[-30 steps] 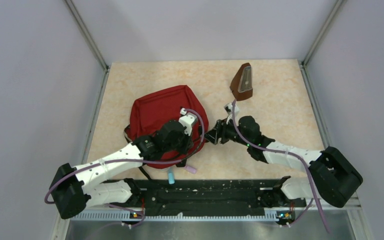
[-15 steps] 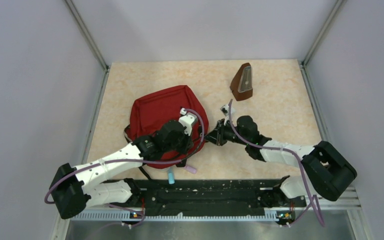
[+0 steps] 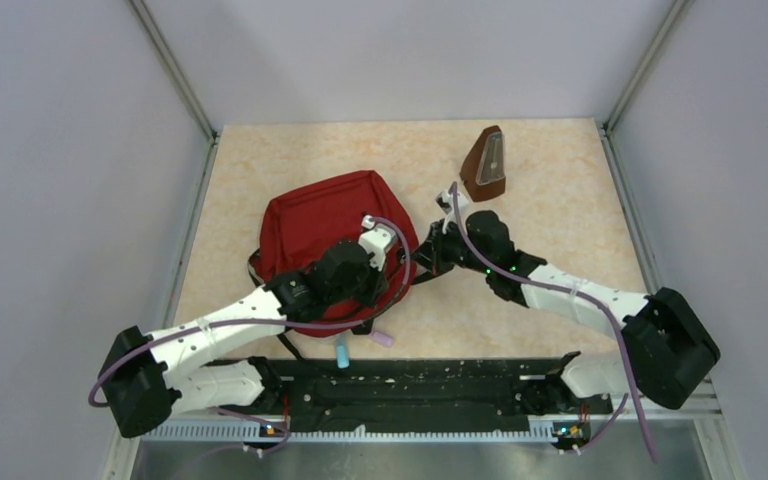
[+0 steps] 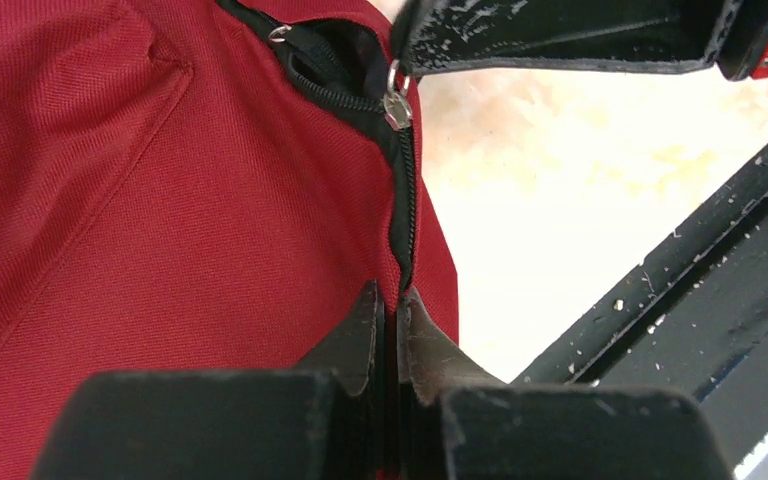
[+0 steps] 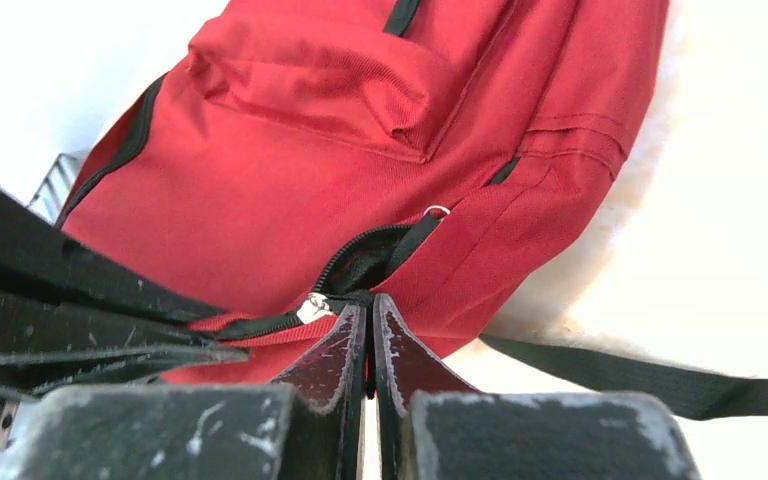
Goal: Pack the student bag
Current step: Zip the student bag at the center of the board.
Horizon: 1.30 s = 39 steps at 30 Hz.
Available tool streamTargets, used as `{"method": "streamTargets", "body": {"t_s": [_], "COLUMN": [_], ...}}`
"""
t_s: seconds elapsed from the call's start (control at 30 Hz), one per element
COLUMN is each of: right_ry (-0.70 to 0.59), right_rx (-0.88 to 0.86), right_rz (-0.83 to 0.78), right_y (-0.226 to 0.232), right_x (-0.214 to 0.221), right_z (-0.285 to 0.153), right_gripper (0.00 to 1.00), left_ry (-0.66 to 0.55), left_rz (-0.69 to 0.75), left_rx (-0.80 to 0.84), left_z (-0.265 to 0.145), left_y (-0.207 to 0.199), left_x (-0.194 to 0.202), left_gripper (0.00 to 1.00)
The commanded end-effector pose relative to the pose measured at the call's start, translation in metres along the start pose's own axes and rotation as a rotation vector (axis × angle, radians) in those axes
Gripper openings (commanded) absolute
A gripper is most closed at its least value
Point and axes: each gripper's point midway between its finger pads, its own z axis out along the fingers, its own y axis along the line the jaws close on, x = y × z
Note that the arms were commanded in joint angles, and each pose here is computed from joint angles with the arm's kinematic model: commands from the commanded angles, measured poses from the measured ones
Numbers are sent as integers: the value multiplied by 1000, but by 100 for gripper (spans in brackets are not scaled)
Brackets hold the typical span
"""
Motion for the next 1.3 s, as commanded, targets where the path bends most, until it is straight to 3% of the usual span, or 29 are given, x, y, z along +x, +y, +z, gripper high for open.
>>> {"method": "streamTargets", "body": {"t_s": [0.0, 0.33, 0.63, 0.8, 0.83, 0.87, 0.93, 1.0, 1.13, 1.27], "right_ry": [-137, -29, 47, 17, -3, -22, -58, -83, -78, -52], "right_rx": [239, 578, 626, 552, 527, 503, 458, 438, 414, 290], "right_rz": [-121, -271, -299, -250, -237, -224, -204, -165, -55, 95], "right_y": [-35, -99, -127, -102, -93, -84, -68, -57, -51, -30], "right_x": [-63, -65, -60, -79, -86, -92, -101, -104, -82, -42], "right_z": [5, 11, 54, 51, 46, 41, 29, 16, -4, -15], "right_gripper": [0, 0, 0, 0, 5, 19, 59, 78, 85, 89], "left_ry": [120, 82, 2, -31, -37, -45, -60, -84, -153, -214], "left_rz": [66, 126, 134, 111, 103, 88, 54, 46, 29, -18], "left_rx": [-6, -22, 90, 59, 51, 37, 3, -5, 12, 29], "left_z": [0, -9, -30, -24, -22, -19, -16, -15, -22, -37], "left_y": [0, 0, -20, -17, -16, -15, -13, -14, -22, -22], "left_x": [30, 23, 6, 0, -3, -6, -14, -26, -53, -67], "left_gripper": [0, 0, 0, 0, 3, 12, 40, 61, 76, 84]}}
